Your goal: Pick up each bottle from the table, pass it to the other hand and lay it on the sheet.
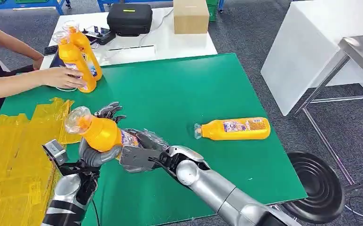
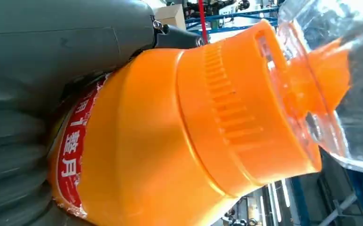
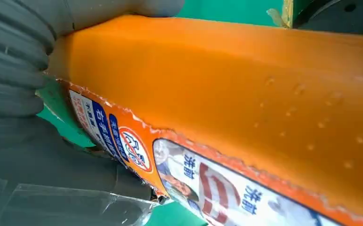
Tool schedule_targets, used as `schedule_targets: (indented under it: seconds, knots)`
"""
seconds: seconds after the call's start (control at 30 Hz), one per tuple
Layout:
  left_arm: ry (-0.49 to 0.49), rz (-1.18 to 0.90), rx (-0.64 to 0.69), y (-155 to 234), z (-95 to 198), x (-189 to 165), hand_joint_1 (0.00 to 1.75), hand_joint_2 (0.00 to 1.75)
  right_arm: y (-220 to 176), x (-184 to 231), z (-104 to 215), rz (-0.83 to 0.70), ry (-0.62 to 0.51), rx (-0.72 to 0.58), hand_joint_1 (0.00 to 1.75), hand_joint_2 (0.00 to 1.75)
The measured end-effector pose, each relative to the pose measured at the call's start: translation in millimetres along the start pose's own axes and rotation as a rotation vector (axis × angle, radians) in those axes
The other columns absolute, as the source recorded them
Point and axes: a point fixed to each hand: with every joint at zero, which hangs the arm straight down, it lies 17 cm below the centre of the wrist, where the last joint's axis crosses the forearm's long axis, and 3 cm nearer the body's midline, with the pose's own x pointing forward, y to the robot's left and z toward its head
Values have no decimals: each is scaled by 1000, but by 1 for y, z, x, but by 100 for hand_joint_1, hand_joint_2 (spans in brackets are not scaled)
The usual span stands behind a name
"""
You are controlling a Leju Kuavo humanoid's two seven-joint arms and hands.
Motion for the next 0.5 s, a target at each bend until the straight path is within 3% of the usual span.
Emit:
schedule_targets:
  seconds: [0.37,0.4,0.43,0.47,0.5]
  knots:
    - [-8,6,0,3,-2,2,175,175,-5,-2,-1,11,4,-18,175,175]
    - [-9,5,2,4,-2,2,175,175,-5,-2,-1,13,4,-21,124,175]
    - [-10,5,3,5,-2,2,175,175,-6,-2,-1,15,4,-24,33,175]
    - [-10,4,3,5,-3,3,175,175,-7,-2,-1,19,5,-29,0,175]
    - [-11,-1,8,6,-3,3,175,175,-9,-2,-2,29,6,-40,0,175]
